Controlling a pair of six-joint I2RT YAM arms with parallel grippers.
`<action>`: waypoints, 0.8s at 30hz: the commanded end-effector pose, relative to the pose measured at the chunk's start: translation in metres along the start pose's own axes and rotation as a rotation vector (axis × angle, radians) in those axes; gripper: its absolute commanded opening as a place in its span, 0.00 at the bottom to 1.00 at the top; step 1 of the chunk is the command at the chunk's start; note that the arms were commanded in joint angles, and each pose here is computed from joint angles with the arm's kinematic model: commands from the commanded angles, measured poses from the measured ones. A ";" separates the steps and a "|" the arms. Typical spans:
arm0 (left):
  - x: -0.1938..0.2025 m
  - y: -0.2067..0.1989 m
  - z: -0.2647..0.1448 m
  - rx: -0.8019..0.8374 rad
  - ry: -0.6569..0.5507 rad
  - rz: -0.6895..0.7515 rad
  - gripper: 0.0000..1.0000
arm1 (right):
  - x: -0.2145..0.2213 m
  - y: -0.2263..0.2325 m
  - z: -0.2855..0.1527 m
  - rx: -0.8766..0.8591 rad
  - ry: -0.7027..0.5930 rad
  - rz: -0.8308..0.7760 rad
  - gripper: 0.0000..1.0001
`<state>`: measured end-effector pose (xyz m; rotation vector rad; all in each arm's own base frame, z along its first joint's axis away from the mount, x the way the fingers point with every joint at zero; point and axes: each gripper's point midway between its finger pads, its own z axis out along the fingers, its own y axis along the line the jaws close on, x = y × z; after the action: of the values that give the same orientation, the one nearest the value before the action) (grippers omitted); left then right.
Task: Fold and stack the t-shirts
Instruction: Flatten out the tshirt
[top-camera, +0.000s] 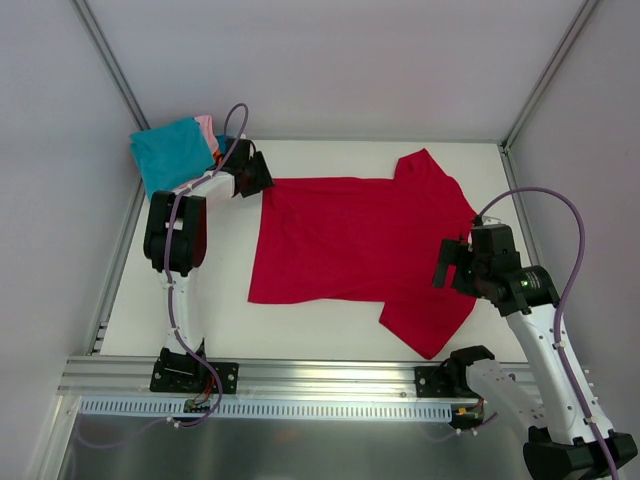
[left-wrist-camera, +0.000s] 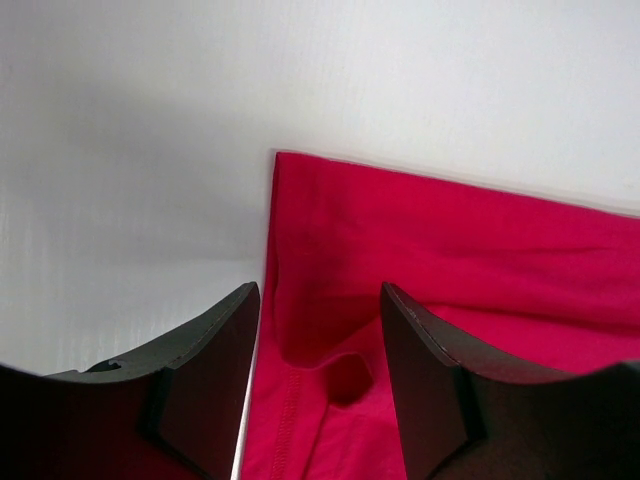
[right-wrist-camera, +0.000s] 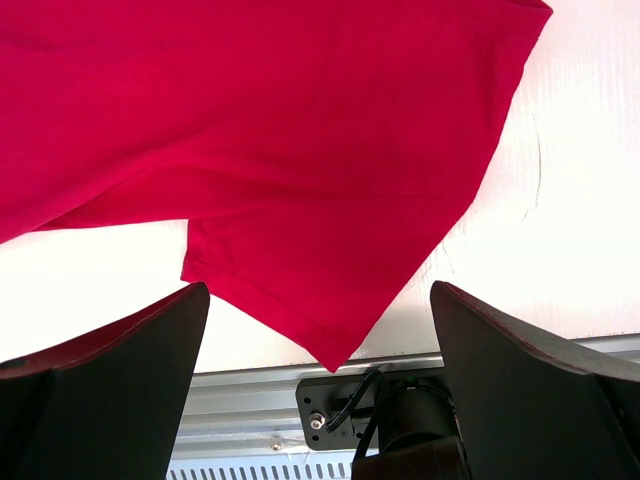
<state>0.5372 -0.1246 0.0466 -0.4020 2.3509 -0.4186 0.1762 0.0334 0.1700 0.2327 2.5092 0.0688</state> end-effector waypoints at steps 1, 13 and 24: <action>-0.011 0.002 0.003 -0.006 -0.021 0.016 0.52 | 0.001 -0.005 0.000 0.022 0.000 -0.013 0.99; -0.004 0.005 0.011 -0.005 -0.001 0.011 0.52 | 0.001 -0.005 0.001 0.025 0.005 -0.015 0.99; -0.008 0.002 0.011 0.006 -0.007 0.007 0.51 | 0.002 -0.004 0.004 0.024 0.012 -0.016 0.99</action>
<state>0.5409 -0.1254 0.0329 -0.4058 2.3695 -0.4154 0.1763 0.0333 0.1674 0.2317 2.5205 0.0633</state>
